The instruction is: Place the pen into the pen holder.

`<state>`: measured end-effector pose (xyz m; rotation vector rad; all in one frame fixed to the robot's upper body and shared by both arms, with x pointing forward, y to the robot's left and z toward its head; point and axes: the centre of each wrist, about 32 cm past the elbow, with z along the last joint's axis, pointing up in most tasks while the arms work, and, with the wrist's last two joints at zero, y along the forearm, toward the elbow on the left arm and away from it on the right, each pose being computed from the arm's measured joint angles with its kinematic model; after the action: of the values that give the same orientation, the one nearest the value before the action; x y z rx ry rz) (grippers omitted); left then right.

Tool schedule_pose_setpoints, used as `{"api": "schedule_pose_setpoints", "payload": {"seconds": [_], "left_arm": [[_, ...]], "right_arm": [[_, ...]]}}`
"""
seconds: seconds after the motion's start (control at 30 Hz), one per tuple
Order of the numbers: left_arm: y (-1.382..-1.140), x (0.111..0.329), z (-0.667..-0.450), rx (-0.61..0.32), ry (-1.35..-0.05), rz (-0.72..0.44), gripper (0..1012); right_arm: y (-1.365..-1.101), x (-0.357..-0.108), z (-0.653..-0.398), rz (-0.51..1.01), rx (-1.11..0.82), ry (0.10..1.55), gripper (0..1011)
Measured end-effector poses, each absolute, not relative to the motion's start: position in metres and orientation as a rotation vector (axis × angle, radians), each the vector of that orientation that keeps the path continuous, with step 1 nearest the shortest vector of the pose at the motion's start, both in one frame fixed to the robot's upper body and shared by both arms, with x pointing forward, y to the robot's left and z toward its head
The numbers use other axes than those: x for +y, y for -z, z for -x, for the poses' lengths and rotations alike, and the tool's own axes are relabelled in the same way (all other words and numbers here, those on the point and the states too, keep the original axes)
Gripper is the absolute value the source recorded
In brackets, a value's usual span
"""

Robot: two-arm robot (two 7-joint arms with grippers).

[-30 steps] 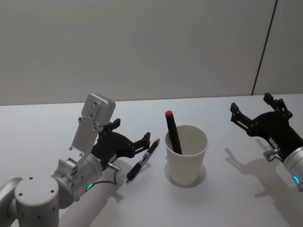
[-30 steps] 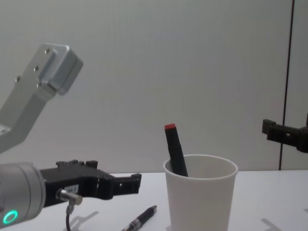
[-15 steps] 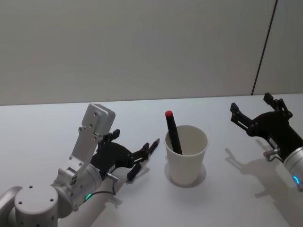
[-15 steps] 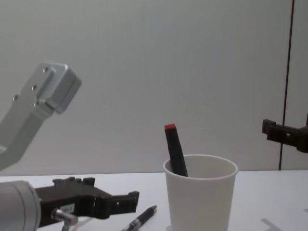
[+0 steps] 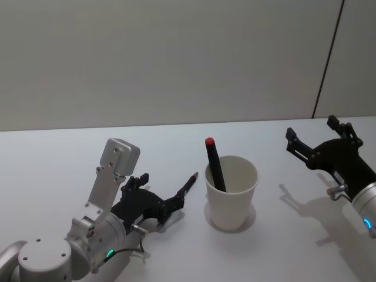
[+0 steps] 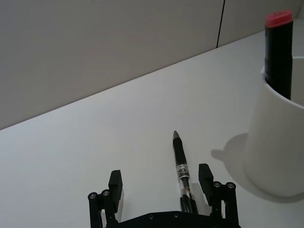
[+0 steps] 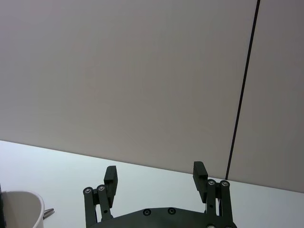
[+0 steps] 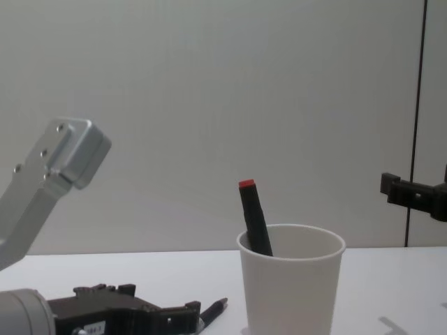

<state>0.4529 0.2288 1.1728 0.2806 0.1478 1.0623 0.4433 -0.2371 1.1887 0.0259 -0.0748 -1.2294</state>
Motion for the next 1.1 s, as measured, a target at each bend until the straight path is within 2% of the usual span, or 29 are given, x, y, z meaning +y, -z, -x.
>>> {"api": "schedule_pose_setpoints", "payload": {"seconds": [0.5,1.1], "left_arm": [[-1.1699,0.2284,-0.4534,0.195,-1.038,-0.309,1001],[-1.1725,0.2258,-0.4530,0.192,-1.030,-0.376,1001]], "right_arm": [[-1.1887,-0.2371,-0.4433,-0.026,-0.075,1.229,1001],[-1.1887,-0.2371,-0.4433,-0.026,-0.075,1.229,1001]]}}
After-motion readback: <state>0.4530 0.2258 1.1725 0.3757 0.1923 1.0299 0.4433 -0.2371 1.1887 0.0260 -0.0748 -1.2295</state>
